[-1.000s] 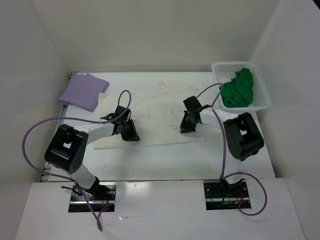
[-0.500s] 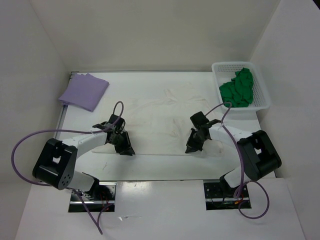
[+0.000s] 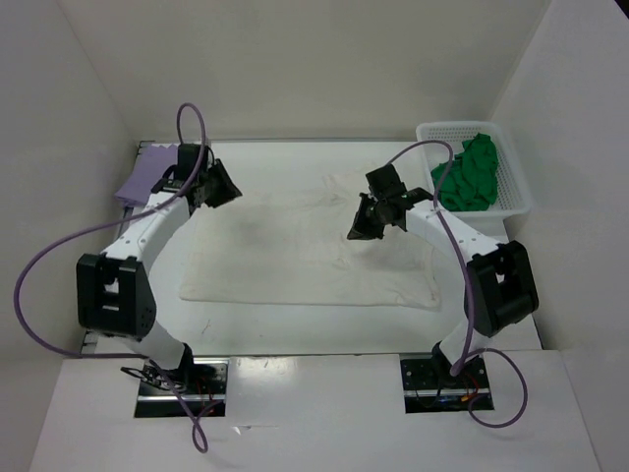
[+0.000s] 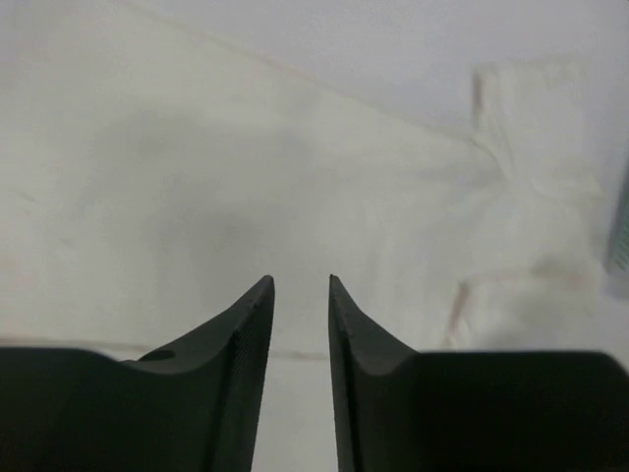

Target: Fold and stack the t-shirts

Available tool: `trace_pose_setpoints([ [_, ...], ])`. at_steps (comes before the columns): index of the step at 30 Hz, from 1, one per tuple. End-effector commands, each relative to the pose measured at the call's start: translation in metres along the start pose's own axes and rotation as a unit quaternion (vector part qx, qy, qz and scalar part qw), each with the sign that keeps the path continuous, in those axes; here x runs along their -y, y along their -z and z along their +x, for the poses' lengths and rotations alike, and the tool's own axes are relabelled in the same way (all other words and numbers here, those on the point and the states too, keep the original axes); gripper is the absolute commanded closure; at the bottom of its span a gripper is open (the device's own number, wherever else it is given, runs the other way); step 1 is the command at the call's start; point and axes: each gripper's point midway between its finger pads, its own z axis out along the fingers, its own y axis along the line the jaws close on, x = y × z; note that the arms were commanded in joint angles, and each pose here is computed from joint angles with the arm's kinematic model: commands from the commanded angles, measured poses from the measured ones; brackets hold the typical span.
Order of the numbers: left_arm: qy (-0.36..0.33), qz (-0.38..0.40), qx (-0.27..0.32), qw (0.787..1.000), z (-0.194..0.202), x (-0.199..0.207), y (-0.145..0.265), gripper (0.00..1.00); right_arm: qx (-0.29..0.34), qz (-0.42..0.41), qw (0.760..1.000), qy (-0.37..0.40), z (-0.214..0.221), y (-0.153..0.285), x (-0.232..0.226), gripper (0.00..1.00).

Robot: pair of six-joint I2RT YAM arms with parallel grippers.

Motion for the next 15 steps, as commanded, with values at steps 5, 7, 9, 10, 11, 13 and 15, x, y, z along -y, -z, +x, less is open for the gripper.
trace_pose_setpoints([
  [5, 0.007, -0.182, 0.083, 0.98, -0.079, -0.113, -0.067, 0.58, 0.034, -0.035, 0.998, 0.048, -0.034, -0.006, -0.022, 0.97],
  [7, 0.01, -0.205, 0.087, 0.975, -0.083, -0.129, -0.084, 0.54, 0.02, -0.045, 0.997, 0.052, -0.028, -0.01, -0.023, 0.97],
  [9, 0.017, -0.225, 0.097, 0.969, -0.098, -0.144, -0.095, 0.51, -0.001, -0.055, 0.997, 0.056, -0.018, -0.016, -0.021, 0.96],
  [10, 0.017, -0.238, 0.104, 0.966, -0.102, -0.149, -0.098, 0.5, 0.003, -0.058, 0.997, 0.057, -0.019, -0.016, -0.023, 0.96],
  [11, 0.011, -0.236, 0.117, 0.965, -0.115, -0.145, -0.099, 0.5, -0.004, -0.06, 0.997, 0.056, -0.015, -0.017, -0.022, 0.95],
  [13, 0.005, -0.244, 0.101, 0.964, -0.111, -0.152, -0.112, 0.49, -0.007, -0.064, 0.996, 0.057, -0.013, -0.019, -0.021, 0.95],
  [15, 0.0, -0.247, 0.095, 0.964, -0.112, -0.155, -0.122, 0.49, -0.003, -0.067, 0.996, 0.063, -0.015, -0.019, -0.022, 0.93],
])
